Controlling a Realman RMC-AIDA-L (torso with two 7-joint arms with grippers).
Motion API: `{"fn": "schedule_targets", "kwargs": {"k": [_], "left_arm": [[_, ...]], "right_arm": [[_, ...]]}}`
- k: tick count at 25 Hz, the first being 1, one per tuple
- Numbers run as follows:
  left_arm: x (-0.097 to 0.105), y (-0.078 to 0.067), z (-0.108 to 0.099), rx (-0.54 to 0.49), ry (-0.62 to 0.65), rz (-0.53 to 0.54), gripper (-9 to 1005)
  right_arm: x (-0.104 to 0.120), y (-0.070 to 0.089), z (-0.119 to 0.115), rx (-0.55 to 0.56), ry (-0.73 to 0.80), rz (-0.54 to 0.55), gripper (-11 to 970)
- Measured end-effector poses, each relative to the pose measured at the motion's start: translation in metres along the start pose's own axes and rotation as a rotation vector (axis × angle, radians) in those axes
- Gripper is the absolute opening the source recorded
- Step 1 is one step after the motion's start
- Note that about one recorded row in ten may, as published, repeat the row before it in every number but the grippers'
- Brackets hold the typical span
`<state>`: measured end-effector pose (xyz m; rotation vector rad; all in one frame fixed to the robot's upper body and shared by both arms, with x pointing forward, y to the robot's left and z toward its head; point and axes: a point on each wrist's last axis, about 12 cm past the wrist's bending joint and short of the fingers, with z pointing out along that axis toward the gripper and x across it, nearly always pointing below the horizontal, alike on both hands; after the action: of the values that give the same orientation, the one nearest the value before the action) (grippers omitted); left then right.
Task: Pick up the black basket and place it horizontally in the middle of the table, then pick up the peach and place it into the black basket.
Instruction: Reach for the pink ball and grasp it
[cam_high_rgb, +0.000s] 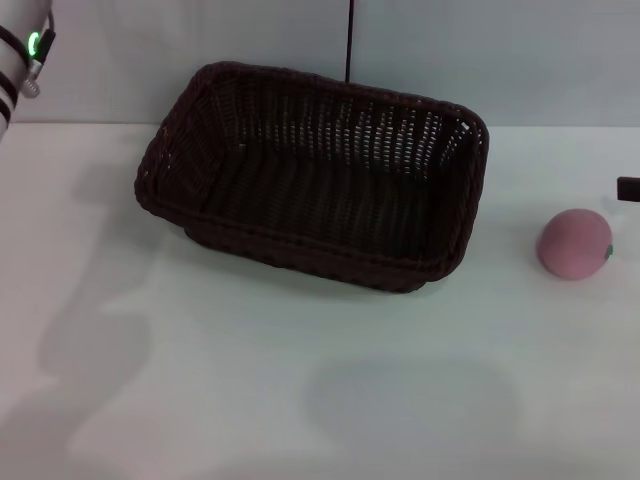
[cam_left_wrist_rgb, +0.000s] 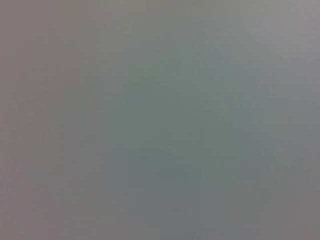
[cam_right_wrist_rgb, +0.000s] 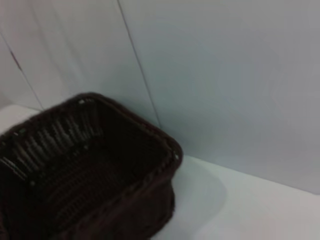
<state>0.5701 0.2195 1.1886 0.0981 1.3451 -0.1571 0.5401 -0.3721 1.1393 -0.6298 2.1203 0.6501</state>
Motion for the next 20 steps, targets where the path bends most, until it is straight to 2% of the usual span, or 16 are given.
{"fn": "schedule_targets", "kwargs": {"k": [4, 6, 14, 15, 16, 19, 20], "left_arm": [[0.003, 0.005, 0.000, -0.017, -0.008, 0.003, 814], [0.010, 0.013, -0.004, -0.052, -0.030, 0.023, 814], [0.016, 0.018, -0.010, -0.070, -0.076, 0.064, 815], [0.025, 0.029, -0.023, -0.090, -0.143, 0.073, 815], [0.029, 0.033, -0.027, -0.100, -0.145, 0.076, 815], [0.029, 0.033, -0.027, -0.101, -0.145, 0.077, 815], [0.034, 0.038, -0.032, -0.115, -0.138, 0.087, 815]], "right_arm": [[0.000, -0.001, 0.013, 0.004, 0.041, -0.007, 614], [0.001, 0.000, 0.020, -0.001, 0.065, -0.011, 614], [0.007, -0.001, 0.027, 0.000, 0.108, 0.000, 614], [0.009, -0.001, 0.028, -0.003, 0.111, 0.007, 614], [0.009, -0.001, 0.028, -0.003, 0.111, 0.007, 614], [0.012, -0.001, 0.031, -0.004, 0.124, 0.016, 614], [0.013, -0.002, 0.032, -0.003, 0.131, 0.017, 613]]}}
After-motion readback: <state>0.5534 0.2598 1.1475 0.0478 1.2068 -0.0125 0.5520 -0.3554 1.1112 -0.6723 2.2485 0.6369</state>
